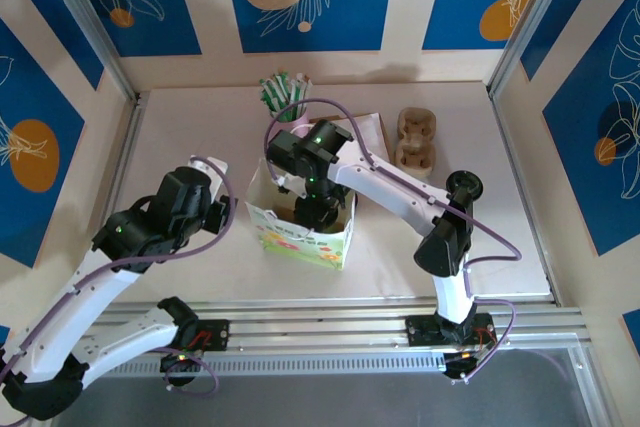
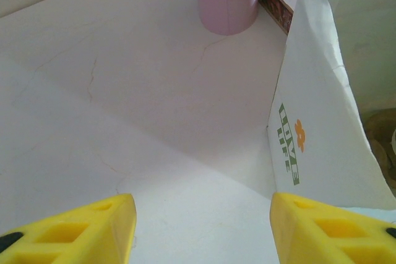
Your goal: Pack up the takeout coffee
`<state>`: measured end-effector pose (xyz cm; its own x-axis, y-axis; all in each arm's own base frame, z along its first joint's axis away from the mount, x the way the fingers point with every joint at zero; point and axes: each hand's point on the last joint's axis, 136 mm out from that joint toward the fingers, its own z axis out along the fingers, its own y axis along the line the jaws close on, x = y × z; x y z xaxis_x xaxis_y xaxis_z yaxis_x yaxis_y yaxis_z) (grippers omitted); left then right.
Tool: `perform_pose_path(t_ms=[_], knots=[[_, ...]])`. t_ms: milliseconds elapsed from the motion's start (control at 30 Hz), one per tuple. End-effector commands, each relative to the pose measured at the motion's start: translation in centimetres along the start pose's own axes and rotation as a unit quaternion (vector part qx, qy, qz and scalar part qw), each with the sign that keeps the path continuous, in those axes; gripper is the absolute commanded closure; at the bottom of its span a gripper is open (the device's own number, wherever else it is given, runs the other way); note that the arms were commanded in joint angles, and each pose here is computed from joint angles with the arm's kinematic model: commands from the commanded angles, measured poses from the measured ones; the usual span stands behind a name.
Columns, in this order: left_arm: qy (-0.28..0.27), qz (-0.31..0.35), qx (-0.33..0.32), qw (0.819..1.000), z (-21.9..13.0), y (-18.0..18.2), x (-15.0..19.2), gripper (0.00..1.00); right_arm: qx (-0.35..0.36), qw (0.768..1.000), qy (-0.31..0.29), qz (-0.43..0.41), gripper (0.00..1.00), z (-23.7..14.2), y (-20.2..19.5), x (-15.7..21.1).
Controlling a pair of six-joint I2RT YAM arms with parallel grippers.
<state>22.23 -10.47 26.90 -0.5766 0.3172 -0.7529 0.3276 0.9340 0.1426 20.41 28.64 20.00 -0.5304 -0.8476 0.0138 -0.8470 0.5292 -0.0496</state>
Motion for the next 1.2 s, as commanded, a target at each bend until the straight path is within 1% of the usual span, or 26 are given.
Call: perform_pose_path(t_ms=[0,467,1167], knots=[[-0.005,-0.004,0.002,1.000,-0.1,0.1,0.1,0.41,-0.013,1.000,0.020,-0.003,0.26,0.7,0.8,0.3],[-0.006,-0.004,0.000,1.000,-0.3,0.2,0.3,0.41,-0.020,0.999,0.026,-0.005,0.26,1.2,1.7,-0.1],[-0.003,-0.002,-0.005,1.000,-0.3,0.4,0.6,0.41,-0.031,0.999,0.032,-0.001,0.26,1.9,1.8,-0.4]])
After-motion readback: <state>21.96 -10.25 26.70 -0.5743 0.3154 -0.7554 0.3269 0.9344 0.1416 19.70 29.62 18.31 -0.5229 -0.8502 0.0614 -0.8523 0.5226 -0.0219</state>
